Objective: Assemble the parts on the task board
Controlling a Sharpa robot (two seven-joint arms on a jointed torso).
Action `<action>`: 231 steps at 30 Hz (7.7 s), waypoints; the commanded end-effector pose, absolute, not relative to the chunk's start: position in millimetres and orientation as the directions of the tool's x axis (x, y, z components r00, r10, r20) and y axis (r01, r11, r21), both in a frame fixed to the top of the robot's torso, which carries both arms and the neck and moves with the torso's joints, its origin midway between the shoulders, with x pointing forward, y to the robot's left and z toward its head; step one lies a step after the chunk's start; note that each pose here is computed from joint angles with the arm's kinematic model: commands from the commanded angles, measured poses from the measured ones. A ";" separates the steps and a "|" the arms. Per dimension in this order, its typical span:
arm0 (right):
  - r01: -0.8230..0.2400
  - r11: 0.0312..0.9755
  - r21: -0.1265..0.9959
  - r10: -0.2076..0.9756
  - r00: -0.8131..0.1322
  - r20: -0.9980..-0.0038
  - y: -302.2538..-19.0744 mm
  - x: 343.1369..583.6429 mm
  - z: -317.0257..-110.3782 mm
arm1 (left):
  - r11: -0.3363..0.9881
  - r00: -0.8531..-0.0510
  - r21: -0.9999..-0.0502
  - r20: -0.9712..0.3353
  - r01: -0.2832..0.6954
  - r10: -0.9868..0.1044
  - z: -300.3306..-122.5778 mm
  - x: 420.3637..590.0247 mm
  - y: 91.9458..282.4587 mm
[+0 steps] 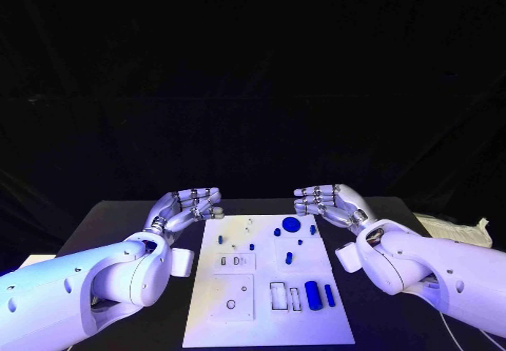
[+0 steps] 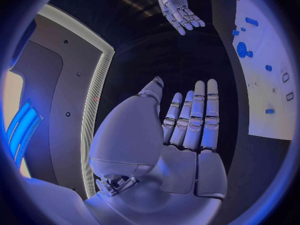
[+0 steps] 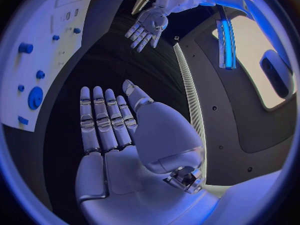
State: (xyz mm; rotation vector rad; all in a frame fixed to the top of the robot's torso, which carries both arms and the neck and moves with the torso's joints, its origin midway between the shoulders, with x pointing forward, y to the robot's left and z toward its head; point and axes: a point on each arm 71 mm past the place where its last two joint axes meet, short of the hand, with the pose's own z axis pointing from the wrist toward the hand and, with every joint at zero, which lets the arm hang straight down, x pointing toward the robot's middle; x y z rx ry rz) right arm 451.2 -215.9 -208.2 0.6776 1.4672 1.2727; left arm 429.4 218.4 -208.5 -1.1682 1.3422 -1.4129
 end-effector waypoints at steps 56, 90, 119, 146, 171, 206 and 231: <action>-0.535 0.845 -0.003 -0.050 -0.074 -0.996 -172.4 501.6 -166.4 | -0.215 -0.422 -0.970 0.243 -0.113 -0.873 -163.5 400.1 191.7; -0.534 0.845 -0.021 -0.082 -0.091 -0.992 -166.8 509.3 -171.7 | -0.213 -0.426 -0.969 0.245 -0.122 -0.871 -163.8 399.3 191.1; -0.517 0.850 0.102 0.130 0.018 -0.991 -151.1 510.9 -151.3 | -0.208 -0.423 -0.970 0.243 -0.127 -0.873 -165.3 401.4 191.6; -0.489 0.870 0.064 0.104 0.055 -0.993 -121.6 527.3 -149.7 | -0.209 -0.427 -0.969 0.245 -0.129 -0.870 -165.3 401.3 190.0; -0.464 0.885 0.041 0.053 0.013 -0.999 -107.7 537.1 -158.9 | -0.210 -0.437 -0.968 0.250 -0.137 -0.864 -164.8 399.4 187.1; -0.272 0.893 0.358 0.348 -0.086 -0.933 -216.7 509.0 -132.2 | -0.204 -0.419 -0.970 0.241 -0.133 -0.875 -165.9 401.8 195.8; -0.222 0.946 0.238 0.217 -0.115 -0.969 -224.8 516.4 -157.9 | -0.204 -0.423 -0.969 0.243 -0.137 -0.873 -167.7 404.6 194.1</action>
